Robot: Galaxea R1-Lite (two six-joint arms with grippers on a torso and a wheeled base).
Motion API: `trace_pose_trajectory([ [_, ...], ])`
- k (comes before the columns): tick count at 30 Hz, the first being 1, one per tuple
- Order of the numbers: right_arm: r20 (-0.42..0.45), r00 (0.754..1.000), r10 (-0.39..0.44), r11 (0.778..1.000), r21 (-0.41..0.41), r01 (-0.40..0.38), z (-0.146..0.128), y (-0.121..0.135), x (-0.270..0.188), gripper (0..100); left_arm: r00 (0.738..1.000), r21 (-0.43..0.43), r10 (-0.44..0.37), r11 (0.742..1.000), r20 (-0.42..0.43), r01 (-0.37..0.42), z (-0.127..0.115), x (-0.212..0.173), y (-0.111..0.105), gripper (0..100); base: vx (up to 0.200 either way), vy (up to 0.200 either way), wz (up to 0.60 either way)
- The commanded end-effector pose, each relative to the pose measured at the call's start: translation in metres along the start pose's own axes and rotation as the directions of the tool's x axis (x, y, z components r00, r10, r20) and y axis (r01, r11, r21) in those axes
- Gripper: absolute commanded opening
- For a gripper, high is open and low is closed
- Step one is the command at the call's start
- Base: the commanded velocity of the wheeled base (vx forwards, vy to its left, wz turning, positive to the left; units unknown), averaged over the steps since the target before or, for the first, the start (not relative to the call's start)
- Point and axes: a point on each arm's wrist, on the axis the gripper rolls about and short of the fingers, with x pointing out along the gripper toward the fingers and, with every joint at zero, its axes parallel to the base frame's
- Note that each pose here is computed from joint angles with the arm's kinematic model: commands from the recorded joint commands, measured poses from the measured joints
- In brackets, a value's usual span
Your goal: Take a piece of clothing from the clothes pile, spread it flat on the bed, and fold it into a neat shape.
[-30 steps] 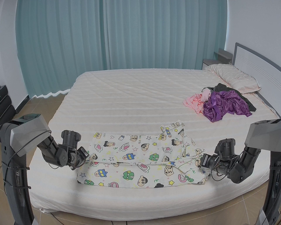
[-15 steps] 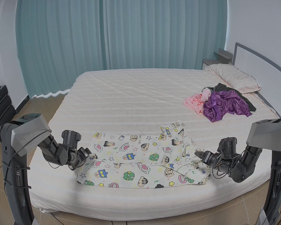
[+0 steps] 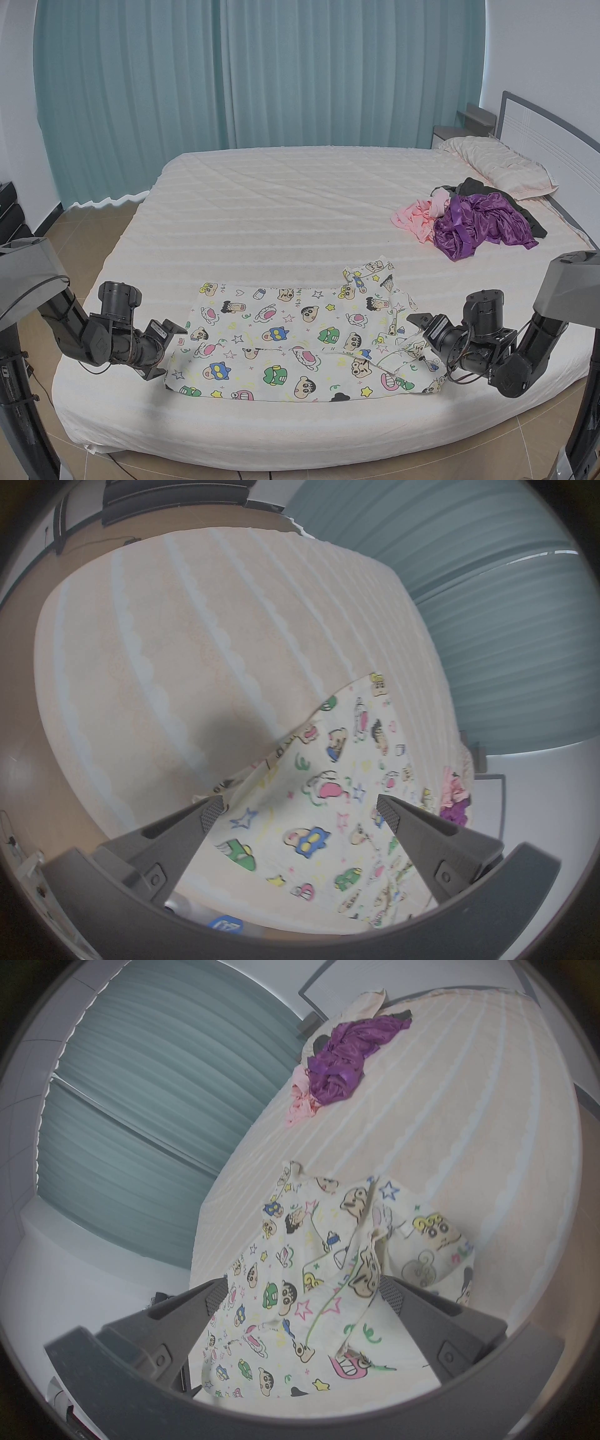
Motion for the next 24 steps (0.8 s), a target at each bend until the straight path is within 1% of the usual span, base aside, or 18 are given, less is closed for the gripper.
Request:
trace_pose_trajectory([
  [1, -0.008, 0.996, -0.089, 0.996, 0.005, 0.089, -0.016, -0.018, 0.028, 100, 0.997, -0.017, -0.073, 0.997, 0.012, 0.074, -0.009, -0.019, 0.001, 100, 0.000, 0.000, 0.00],
  [4, 0.016, 0.991, -0.132, 0.991, -0.009, 0.132, -0.019, -0.026, 0.037, 100, 0.996, 0.001, -0.090, 0.996, 0.016, 0.090, -0.014, -0.019, 0.002, 100, 0.000, 0.000, 0.00],
  [7, 0.035, 0.991, -0.127, 0.992, -0.011, 0.128, -0.015, -0.024, 0.040, 100, 0.995, 0.018, -0.095, 0.995, 0.021, 0.095, -0.017, -0.015, 0.000, 100, 0.000, 0.000, 0.00],
  [13, 0.061, 0.993, -0.101, 0.995, -0.006, 0.102, -0.008, -0.018, 0.047, 100, 0.995, 0.019, -0.092, 0.996, 0.037, 0.091, -0.017, -0.013, 0.001, 100, 0.000, 0.000, 0.00],
  [19, 0.046, 0.992, -0.117, 0.993, -0.024, 0.118, -0.011, -0.021, 0.053, 100, 0.995, 0.022, -0.093, 0.995, 0.037, 0.092, -0.017, -0.013, 0.000, 100, 0.000, 0.000, 0.00],
  [20, 0.044, 0.991, -0.123, 0.992, -0.035, 0.124, -0.013, -0.024, 0.056, 100, 0.995, 0.021, -0.093, 0.996, 0.044, 0.092, -0.017, -0.013, 0.000, 100, 0.000, 0.000, 0.00],
  [24, 0.037, 0.992, -0.119, 0.992, -0.033, 0.120, -0.012, -0.025, 0.056, 100, 0.994, 0.021, -0.090, 0.996, 0.069, 0.089, -0.017, -0.010, 0.001, 100, 0.000, 0.000, 0.00],
])
